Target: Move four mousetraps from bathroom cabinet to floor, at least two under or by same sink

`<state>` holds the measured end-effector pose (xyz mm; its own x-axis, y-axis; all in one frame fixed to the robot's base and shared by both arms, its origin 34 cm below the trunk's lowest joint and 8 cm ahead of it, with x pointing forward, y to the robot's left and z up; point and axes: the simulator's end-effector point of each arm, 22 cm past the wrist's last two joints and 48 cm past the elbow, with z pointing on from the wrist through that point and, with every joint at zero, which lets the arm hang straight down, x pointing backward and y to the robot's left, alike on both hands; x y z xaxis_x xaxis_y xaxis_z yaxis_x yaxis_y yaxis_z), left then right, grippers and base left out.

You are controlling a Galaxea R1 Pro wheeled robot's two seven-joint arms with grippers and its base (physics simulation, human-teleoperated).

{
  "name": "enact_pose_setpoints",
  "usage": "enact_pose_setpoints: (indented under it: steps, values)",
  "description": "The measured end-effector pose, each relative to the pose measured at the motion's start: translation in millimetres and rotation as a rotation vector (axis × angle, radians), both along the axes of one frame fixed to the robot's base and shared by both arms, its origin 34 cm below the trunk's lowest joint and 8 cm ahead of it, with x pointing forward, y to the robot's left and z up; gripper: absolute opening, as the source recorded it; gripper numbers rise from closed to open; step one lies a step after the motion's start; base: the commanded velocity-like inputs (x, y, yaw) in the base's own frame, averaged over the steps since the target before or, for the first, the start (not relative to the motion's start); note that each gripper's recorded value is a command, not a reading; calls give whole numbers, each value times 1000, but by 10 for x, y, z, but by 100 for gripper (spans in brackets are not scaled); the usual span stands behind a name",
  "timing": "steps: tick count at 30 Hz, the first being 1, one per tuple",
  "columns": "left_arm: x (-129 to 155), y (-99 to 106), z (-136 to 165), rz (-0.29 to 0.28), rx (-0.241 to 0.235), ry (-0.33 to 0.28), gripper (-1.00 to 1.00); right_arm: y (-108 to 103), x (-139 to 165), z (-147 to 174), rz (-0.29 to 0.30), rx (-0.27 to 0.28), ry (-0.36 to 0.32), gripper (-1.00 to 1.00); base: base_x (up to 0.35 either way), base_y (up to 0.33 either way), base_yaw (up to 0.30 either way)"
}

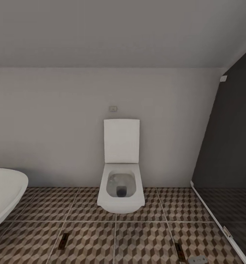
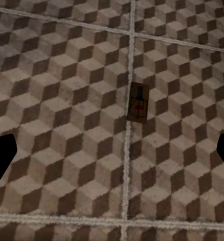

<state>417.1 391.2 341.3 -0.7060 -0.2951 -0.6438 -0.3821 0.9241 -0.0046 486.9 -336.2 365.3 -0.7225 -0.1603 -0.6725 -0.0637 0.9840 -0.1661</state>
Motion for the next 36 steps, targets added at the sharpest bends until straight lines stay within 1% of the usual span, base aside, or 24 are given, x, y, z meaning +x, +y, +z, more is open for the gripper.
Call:
enact_pose_setpoints:
  steps: [4, 7, 20, 25, 36]
  values:
    - [5, -122, -21, -5, -15, 1, 100, 0, 0, 0, 0, 0, 0, 100, 0, 0, 0]
    - [7, -171, -29, -7, -22, 1, 100, 0, 0, 0, 0, 0, 0, 100, 0, 0, 0]
    - [12, -287, -47, -11, -36, 2, 100, 2, 0, 0, 0, 0, 0, 100, 0, 0, 0]
    - [16, -389, -60, -16, -48, 2, 100, 1, 0, 0, 0, 0, 0, 100, 0, 0, 0]
    - [27, -691, -92, -28, -86, 2, 100, 0, 0, 0, 0, 0, 0, 100, 0, 0, 0]
